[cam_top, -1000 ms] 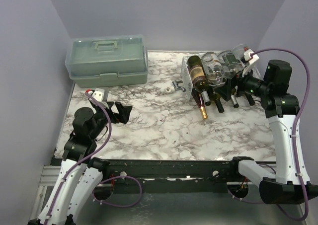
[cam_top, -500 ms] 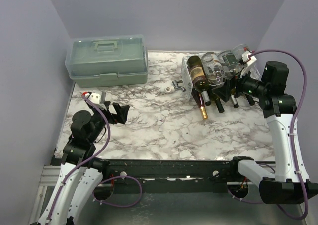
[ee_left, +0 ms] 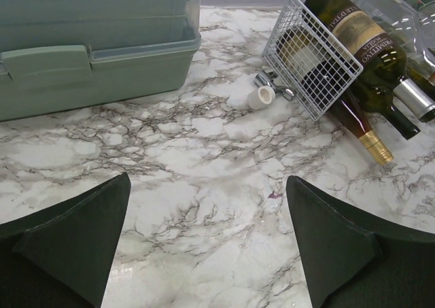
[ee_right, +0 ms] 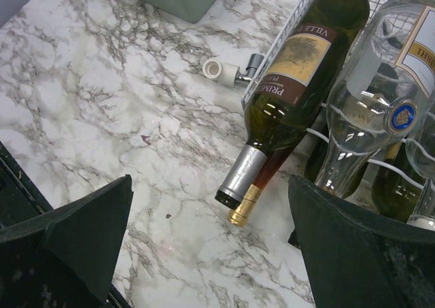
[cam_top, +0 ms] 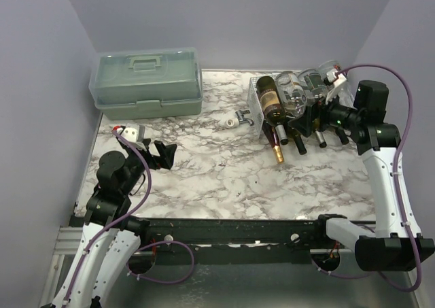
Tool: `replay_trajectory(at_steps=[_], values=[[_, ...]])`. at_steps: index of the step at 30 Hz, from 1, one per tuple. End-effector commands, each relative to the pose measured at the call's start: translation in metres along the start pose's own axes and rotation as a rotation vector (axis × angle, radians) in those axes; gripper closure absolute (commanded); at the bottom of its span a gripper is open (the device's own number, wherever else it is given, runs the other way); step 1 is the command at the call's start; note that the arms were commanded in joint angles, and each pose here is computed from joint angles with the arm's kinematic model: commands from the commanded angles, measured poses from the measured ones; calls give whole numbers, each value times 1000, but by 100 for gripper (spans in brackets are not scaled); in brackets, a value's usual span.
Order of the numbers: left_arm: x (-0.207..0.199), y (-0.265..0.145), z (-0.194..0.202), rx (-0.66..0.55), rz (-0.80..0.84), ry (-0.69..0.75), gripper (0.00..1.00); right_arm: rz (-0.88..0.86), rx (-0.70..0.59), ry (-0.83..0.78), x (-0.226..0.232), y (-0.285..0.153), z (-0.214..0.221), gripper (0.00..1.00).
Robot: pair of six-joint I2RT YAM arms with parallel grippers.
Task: Take the wine bottle off the wine rack
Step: Pick up the wine bottle from the wine rack.
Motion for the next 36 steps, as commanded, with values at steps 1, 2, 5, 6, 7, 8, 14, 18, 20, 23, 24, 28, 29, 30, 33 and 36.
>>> replay_trajectory(at_steps=[1, 2, 5, 6, 7, 8, 14, 18, 20, 23, 24, 28, 29, 30, 33, 36], values=[[4, 1, 3, -6, -37, 19, 1, 34, -2, 17, -9, 7, 0, 0], [5, 1, 3, -6, -42, 20, 1, 40, 2, 31, -11, 9, 1, 0], [6, 2, 4, 2, -46, 22, 1, 64, 26, 66, -14, 18, 9, 0], [6, 3, 4, 2, -47, 22, 1, 80, 40, 81, -16, 22, 14, 0], [6, 3, 4, 3, -47, 22, 1, 82, 53, 88, -16, 27, 17, 0], [6, 3, 4, 6, -46, 22, 1, 85, 65, 96, -15, 32, 21, 0], [6, 4, 5, 11, -51, 24, 1, 142, 128, 117, -19, 56, 38, 1], [6, 5, 6, 14, -50, 26, 1, 183, 171, 111, -18, 76, 49, 4], [7, 4, 6, 13, -52, 27, 1, 225, 169, 119, -20, 84, 51, 6], [7, 5, 6, 14, -58, 28, 1, 296, 158, 130, -24, 95, 52, 8], [7, 5, 6, 14, -59, 30, 1, 322, 156, 128, -25, 99, 52, 8], [7, 5, 6, 13, -60, 30, 1, 346, 161, 160, -26, 111, 56, 9], [7, 5, 6, 15, -58, 30, 1, 341, 165, 162, -25, 114, 57, 10], [7, 5, 5, 14, -58, 31, 1, 340, 169, 165, -26, 116, 59, 12], [7, 6, 6, 18, -57, 33, 1, 339, 181, 170, -25, 122, 62, 16], [8, 5, 5, 17, -58, 34, 1, 349, 199, 173, -26, 127, 68, 21]])
Point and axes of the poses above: each gripper's point midway between its finger pads, its own y axis out along the fingers, its own x axis along the line the jaws close on, z = x × y, the point moved 9 cm from there along -y, back along the fingers, and after that the axes turned 3 degrees about y, right-handed, at the moved point
